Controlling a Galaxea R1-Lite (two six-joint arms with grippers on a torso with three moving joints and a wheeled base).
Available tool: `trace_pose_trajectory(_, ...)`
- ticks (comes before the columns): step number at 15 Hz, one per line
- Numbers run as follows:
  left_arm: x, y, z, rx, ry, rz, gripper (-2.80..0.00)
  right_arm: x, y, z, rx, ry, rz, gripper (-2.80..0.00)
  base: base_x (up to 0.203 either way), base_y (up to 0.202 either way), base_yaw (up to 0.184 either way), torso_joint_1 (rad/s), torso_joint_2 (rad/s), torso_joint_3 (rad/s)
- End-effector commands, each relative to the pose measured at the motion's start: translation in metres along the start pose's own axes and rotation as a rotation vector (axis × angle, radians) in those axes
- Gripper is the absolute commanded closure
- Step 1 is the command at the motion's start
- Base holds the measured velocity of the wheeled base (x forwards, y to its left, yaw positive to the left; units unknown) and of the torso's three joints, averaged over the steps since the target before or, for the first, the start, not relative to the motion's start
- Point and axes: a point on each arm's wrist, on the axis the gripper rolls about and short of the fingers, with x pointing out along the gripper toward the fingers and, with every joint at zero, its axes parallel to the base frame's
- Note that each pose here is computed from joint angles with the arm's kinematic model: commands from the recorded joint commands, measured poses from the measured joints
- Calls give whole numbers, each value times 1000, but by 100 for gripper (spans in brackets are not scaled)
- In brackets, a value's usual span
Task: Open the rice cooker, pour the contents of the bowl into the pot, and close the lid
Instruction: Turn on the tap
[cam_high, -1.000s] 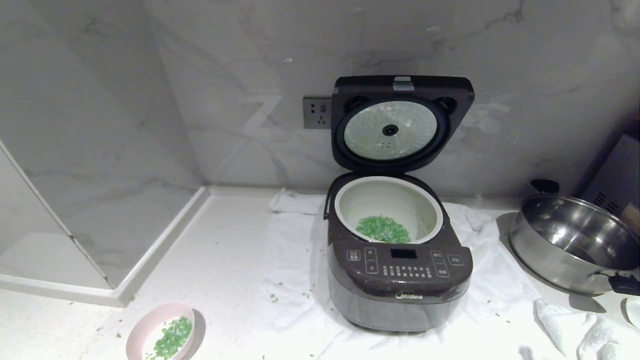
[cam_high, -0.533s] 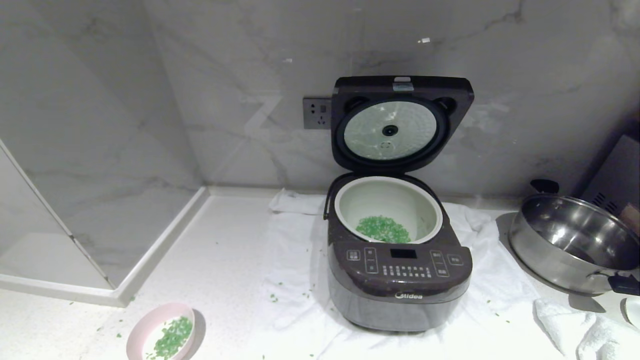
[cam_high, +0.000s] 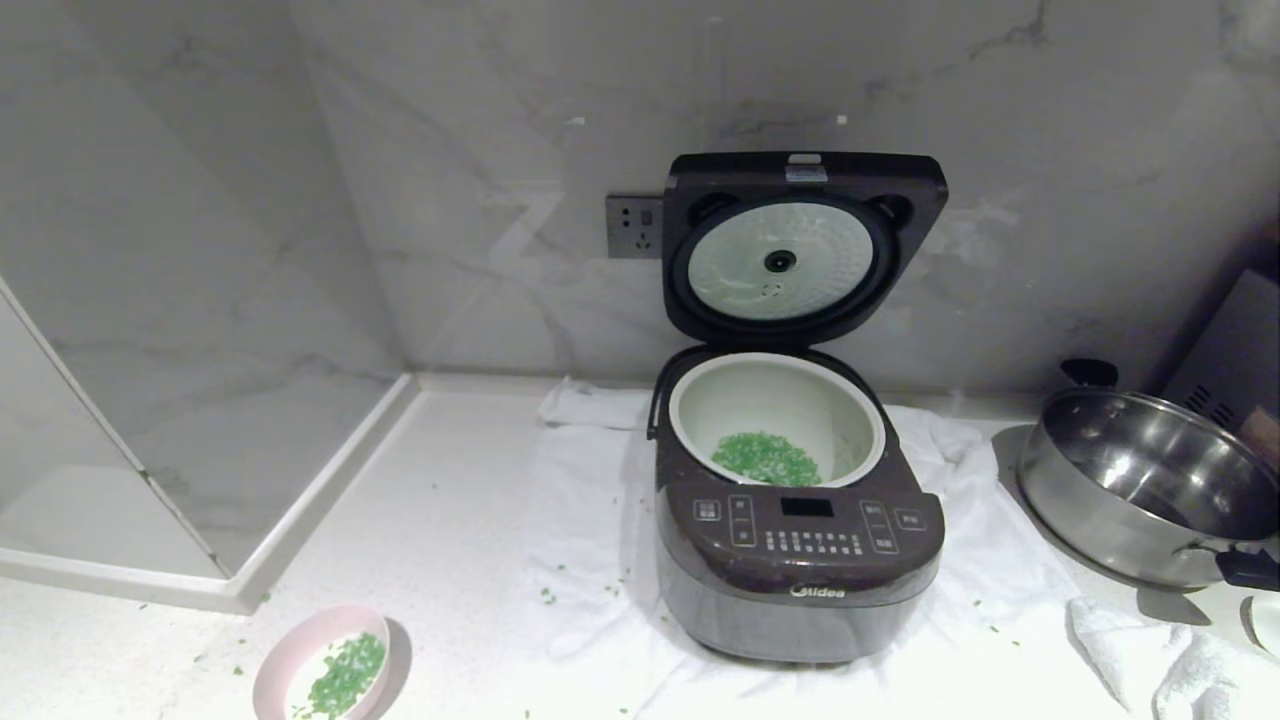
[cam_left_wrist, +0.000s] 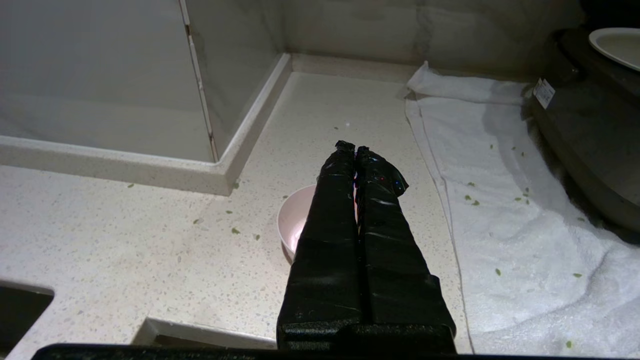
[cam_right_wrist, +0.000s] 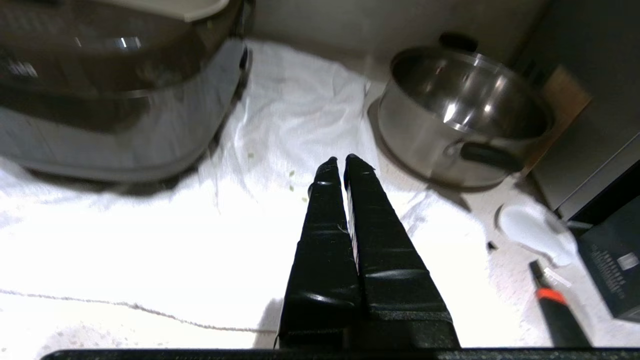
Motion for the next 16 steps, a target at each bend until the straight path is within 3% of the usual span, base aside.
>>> trace_pose_trajectory(1,1,0,-4,0,15,3,0,6,2,-10,14,2,1,0,0,0,0,0,0,0)
trace_pose_trajectory(3,1,0,-4,0,15,1,0,6,2,-10,24,2,1,0,0,0,0,0,0,0)
trace_pose_trajectory(6,1,0,-4,0,15,0,0,9,4,-17,131,24,50,0,0,0,0,0,0,0)
trace_pose_trajectory(16,1,0,-4,0,16,2,0,9,4,-16,147,22,56,0,-13,0,0,2,1,0)
